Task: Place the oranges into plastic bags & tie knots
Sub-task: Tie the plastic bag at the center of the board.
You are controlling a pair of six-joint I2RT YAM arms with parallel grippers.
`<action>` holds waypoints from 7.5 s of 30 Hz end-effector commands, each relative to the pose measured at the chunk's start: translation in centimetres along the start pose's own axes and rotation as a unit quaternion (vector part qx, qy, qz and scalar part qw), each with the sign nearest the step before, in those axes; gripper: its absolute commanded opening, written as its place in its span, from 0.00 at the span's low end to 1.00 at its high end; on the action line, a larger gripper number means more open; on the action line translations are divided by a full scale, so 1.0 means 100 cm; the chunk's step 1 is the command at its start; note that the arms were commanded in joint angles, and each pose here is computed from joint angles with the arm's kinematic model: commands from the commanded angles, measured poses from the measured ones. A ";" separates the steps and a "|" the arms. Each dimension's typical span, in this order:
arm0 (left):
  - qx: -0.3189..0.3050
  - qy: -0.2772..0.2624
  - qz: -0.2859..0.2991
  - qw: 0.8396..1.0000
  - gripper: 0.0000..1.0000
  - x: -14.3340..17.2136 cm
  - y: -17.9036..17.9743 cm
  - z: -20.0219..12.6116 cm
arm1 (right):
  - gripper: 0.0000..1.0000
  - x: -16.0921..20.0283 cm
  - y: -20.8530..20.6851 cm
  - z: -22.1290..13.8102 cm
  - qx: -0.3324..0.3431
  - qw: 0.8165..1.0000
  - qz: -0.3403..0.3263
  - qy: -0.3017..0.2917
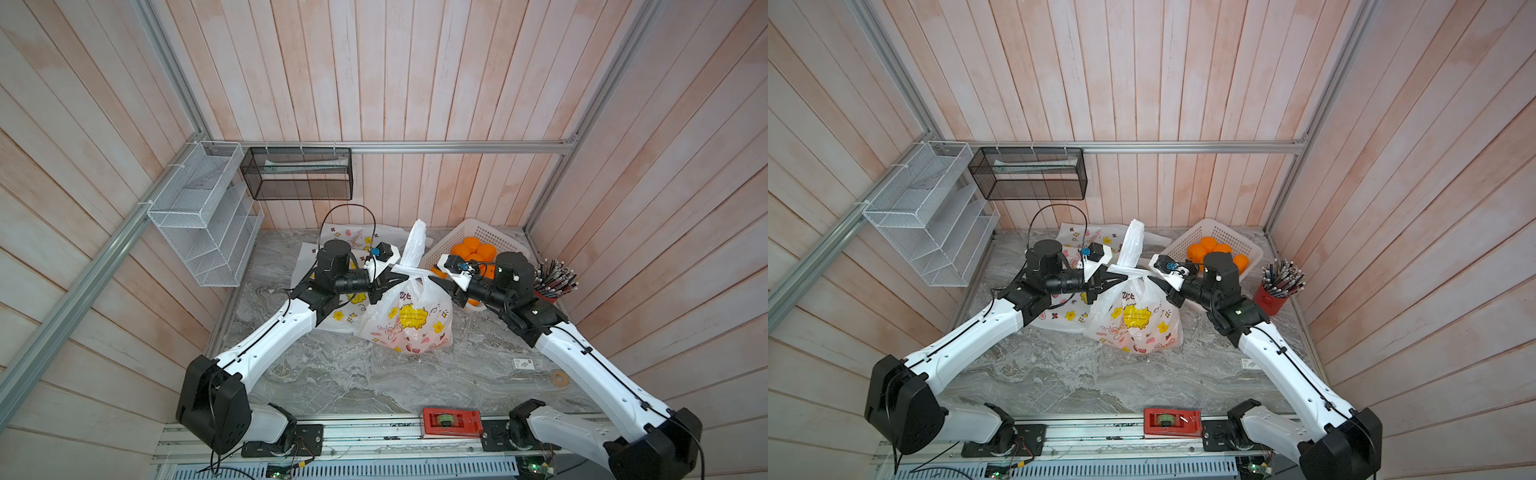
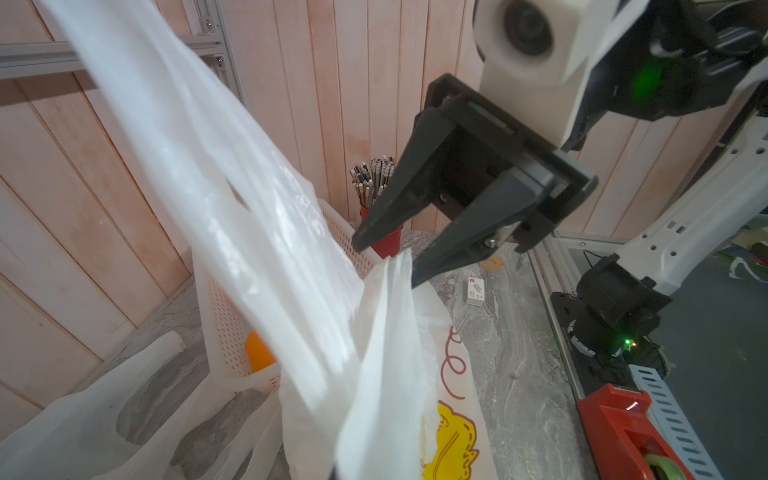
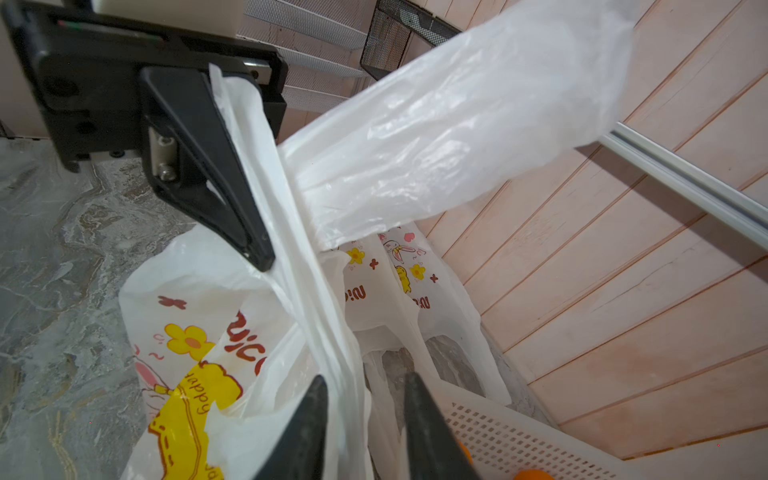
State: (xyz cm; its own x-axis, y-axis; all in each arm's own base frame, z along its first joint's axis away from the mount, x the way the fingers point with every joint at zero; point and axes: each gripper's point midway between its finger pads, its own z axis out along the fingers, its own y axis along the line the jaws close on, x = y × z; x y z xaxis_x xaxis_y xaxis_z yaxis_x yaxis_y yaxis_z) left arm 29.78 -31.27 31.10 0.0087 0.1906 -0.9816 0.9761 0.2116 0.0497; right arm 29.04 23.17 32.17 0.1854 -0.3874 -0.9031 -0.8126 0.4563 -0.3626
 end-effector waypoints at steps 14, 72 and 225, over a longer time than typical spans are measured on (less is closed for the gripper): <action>-0.007 0.004 -0.008 1.000 0.00 0.004 0.003 0.001 | 0.98 -0.065 -0.050 0.009 -0.082 0.990 0.020 -0.113; -0.096 -0.007 -0.070 0.993 0.00 0.010 0.049 -0.013 | 0.37 -0.087 0.010 -0.035 -0.086 0.989 -0.009 -0.124; -0.213 -0.002 -0.140 0.967 0.00 -0.007 0.063 -0.022 | 0.47 0.009 -0.018 0.122 0.037 0.991 0.123 0.025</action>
State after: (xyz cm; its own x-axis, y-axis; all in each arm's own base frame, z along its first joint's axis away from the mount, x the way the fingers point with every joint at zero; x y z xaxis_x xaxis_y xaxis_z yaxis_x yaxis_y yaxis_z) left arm 35.32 -28.52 30.00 -0.2864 0.1053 -0.9523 0.7752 0.6095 -0.1657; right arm 37.44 30.78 29.35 -0.0514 -0.3120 -0.9487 -0.7668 0.6209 -0.1627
